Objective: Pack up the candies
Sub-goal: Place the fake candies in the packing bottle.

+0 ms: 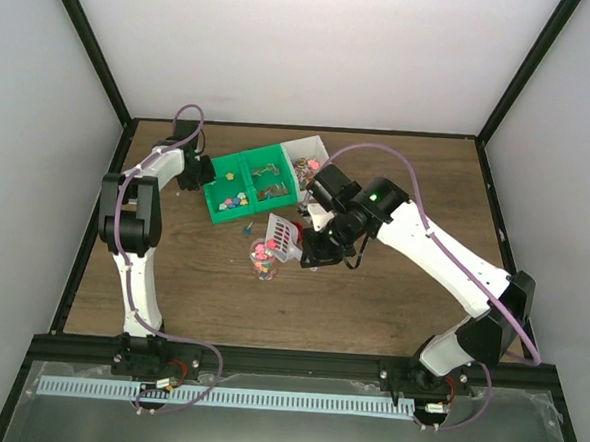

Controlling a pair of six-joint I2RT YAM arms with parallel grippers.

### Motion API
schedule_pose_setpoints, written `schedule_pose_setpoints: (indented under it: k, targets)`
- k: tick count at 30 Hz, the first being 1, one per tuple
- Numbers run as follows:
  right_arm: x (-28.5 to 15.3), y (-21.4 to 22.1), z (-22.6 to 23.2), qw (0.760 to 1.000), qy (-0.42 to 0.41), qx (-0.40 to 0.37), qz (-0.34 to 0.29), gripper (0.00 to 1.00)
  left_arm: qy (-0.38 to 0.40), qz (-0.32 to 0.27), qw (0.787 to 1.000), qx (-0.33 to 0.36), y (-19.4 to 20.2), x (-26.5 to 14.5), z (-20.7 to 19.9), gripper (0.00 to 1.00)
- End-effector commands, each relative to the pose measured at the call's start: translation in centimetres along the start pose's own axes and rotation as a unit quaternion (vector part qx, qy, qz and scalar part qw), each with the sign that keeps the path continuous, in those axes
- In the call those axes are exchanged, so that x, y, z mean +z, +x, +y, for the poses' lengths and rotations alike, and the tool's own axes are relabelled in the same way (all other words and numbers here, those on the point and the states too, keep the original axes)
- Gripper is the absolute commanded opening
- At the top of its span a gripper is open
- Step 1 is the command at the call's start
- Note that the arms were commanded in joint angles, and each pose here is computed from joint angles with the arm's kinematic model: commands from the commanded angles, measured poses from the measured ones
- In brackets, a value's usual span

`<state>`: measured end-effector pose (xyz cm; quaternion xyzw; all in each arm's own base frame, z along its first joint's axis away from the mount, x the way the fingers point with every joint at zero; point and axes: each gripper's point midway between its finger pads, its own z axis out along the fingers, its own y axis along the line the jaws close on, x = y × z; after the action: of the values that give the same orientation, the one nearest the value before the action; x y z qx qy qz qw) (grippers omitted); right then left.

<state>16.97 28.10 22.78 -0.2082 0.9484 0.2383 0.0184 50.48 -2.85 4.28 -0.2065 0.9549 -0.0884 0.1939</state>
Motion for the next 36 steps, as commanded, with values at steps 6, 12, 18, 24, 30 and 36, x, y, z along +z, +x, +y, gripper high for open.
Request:
schedule_pose_setpoints:
  k: [6,12,18,24,30,36]
  targets:
    - [-1.1,-0.3,0.5,1.000,0.006,-0.011,-0.023,0.01,0.003,-0.010,1.000,0.000,-0.5,-0.8,0.1,0.33]
    - [-0.6,0.3,0.3,0.999,0.022,-0.017,-0.018,0.01,0.006,-0.009,1.000,0.000,-0.5,-0.7,0.0,0.33]
    - [-0.4,0.2,0.7,1.000,0.006,-0.012,-0.008,0.01,0.006,-0.008,1.000,-0.001,-0.3,-0.6,0.1,0.33]
    - [-1.5,-0.2,-0.1,1.000,0.002,-0.002,-0.024,0.01,0.001,-0.010,1.000,0.001,-0.4,-0.8,0.2,0.33]
    - [-2.0,0.0,-0.6,0.999,0.013,-0.001,-0.038,0.01,-0.001,-0.011,1.000,0.001,-0.6,-0.8,0.2,0.33]
    - [-3.4,-1.5,-0.9,0.997,-0.007,0.023,-0.071,0.01,0.006,-0.010,1.000,-0.001,-0.5,-0.7,0.0,0.33]
